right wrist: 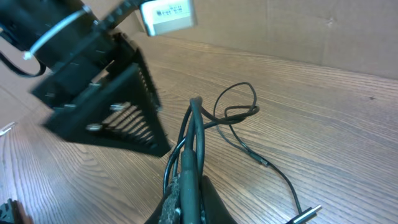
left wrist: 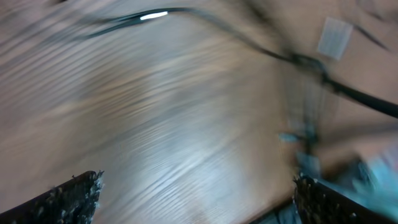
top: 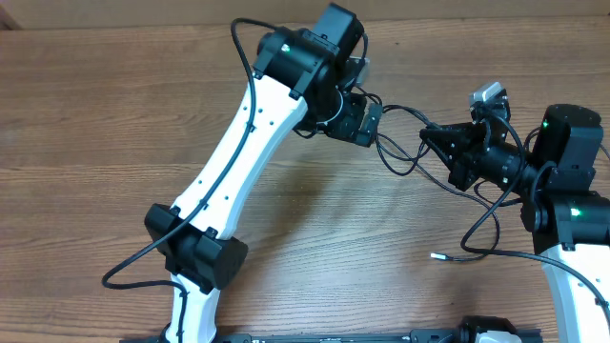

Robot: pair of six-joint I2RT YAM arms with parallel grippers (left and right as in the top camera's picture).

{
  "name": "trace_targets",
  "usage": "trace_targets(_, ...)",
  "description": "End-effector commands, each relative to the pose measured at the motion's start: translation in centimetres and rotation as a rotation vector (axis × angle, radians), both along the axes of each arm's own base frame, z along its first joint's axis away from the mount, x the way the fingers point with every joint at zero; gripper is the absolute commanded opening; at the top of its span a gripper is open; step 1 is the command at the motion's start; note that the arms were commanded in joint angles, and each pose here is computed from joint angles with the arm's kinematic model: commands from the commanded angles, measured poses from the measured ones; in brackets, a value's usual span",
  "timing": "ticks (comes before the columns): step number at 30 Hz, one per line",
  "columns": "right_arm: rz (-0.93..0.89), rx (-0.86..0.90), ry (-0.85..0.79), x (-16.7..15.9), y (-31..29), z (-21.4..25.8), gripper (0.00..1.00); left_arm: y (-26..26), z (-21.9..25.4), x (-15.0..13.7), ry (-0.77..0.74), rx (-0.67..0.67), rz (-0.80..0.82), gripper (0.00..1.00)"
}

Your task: Untangle cables

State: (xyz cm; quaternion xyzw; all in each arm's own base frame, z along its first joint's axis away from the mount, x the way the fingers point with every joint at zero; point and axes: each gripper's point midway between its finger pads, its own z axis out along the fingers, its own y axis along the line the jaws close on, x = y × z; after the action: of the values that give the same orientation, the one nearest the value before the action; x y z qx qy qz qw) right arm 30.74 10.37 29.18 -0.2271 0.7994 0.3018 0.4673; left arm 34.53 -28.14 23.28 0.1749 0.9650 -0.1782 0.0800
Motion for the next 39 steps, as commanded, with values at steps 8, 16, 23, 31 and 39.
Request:
trace_targets(8,0.056,0.046,-0.018,-1.0,0.8,1.1,0.04,-1.8,8.1,-4.0,-0.361,-0.281,-0.710,0.80)
trace_targets(16,0.102,0.076,-0.022,-1.5,1.4,1.5,0.04,0.3,6.2,-1.2,-0.399,-0.080,-0.627,1.00)
trace_targets(23,0.162,0.114,-0.035,-2.3,2.1,2.2,0.04,0.4,5.6,0.9,-0.421,-0.039,-0.517,1.00)
trace_targets(31,0.213,0.148,-0.038,-3.0,2.7,2.7,0.04,0.9,3.7,2.4,-0.410,0.025,-0.468,1.00)
trace_targets(39,0.236,0.165,-0.036,-3.4,3.0,3.0,0.04,1.2,1.8,4.0,-0.401,0.062,-0.366,1.00)
